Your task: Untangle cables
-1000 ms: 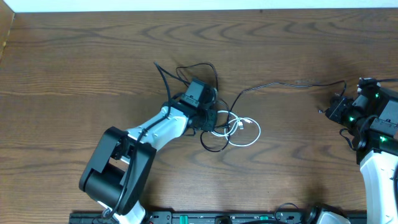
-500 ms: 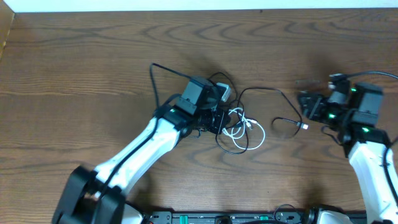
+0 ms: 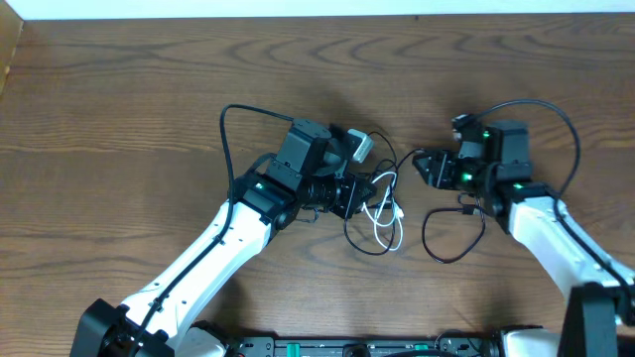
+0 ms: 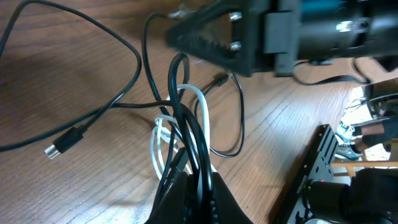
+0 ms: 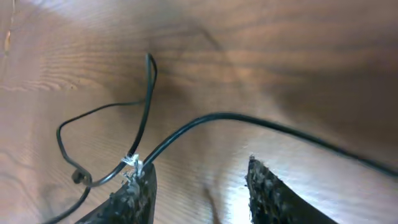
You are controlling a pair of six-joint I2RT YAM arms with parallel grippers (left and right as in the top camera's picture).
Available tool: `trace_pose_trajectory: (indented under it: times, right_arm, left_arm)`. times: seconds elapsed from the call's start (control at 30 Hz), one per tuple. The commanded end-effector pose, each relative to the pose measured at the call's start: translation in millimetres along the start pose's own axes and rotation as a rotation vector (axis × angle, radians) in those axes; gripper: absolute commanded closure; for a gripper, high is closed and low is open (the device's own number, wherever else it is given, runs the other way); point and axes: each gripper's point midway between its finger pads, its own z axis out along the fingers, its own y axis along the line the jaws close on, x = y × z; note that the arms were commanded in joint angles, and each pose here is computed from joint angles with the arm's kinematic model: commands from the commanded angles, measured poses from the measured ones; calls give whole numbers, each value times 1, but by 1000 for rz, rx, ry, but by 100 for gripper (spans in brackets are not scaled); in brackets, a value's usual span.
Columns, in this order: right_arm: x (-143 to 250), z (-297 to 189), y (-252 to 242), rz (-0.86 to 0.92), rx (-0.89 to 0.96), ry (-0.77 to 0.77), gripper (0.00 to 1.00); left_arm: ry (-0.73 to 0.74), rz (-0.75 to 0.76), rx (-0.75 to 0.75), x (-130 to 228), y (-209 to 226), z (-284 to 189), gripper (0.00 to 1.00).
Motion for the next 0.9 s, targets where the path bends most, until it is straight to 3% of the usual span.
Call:
trace_pose_trajectory:
  times: [0.0,0.3,0.57,0.67,0.87]
  right_arm:
    - [13,15,5,267,-19,55,53]
    - [20,29,28,251,-64,75,51]
    - [23,34,32,254,-41,64,57]
    - [24,36,31,246,-24,56,64]
    - [28,40,34,224,0,51,65]
  left_arm:
    - [-4,23,31,-1,-9,-4,92]
    - [5,17,29,1,-8,-4,93]
    - [8,15,29,2,-8,-4,93]
    - [10,15,37,2,-9,-4,93]
    - [21,17,83,4,-17,-4,93]
